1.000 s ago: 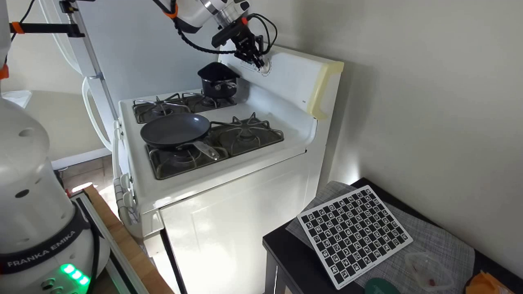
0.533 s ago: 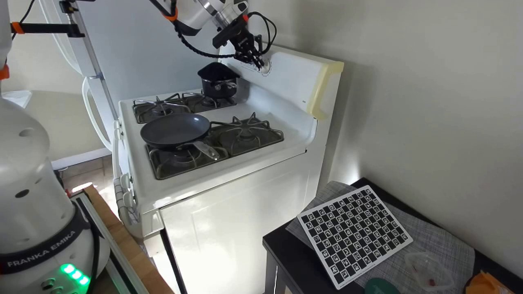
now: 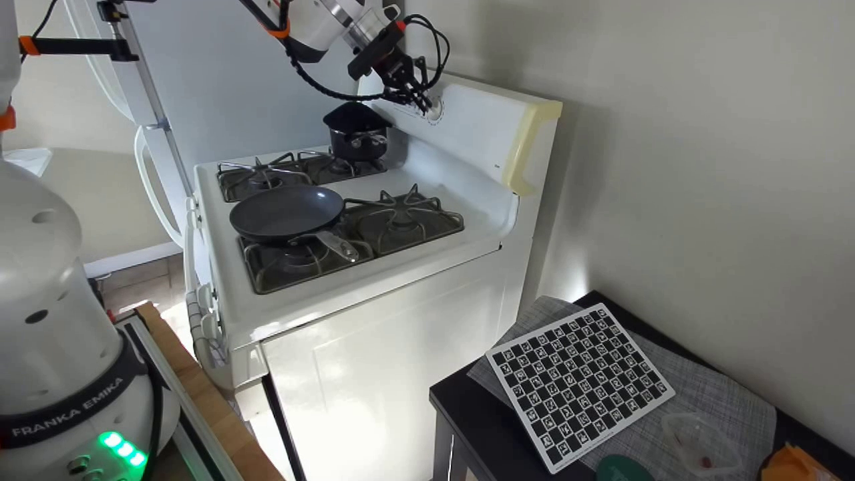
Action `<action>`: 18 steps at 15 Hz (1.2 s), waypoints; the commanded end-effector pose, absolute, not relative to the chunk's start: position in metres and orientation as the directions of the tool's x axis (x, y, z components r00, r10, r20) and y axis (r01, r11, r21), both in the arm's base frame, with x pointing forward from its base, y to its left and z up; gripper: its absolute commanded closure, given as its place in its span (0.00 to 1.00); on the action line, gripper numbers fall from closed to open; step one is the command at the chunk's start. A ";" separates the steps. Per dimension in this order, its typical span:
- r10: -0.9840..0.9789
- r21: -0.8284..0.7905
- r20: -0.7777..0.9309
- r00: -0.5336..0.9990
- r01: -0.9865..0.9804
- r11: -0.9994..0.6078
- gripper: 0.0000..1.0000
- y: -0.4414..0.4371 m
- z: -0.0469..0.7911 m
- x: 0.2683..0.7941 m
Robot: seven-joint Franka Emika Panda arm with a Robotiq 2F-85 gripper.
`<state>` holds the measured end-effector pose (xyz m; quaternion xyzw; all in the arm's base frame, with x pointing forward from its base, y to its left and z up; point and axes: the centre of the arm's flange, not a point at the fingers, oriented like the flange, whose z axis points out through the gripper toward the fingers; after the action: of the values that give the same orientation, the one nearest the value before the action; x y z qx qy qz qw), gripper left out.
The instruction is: Turn the stove on the switch to the left
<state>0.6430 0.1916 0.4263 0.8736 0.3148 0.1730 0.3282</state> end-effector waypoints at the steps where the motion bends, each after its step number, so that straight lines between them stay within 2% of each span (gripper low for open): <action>1: 0.682 0.712 0.032 0.730 0.462 -0.528 0.98 0.183 0.407 0.648; 18: 0.806 0.746 -0.127 0.578 0.592 -0.306 0.98 0.188 0.394 0.643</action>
<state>0.6366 0.1992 0.4154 0.8112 0.4156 0.1459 0.3845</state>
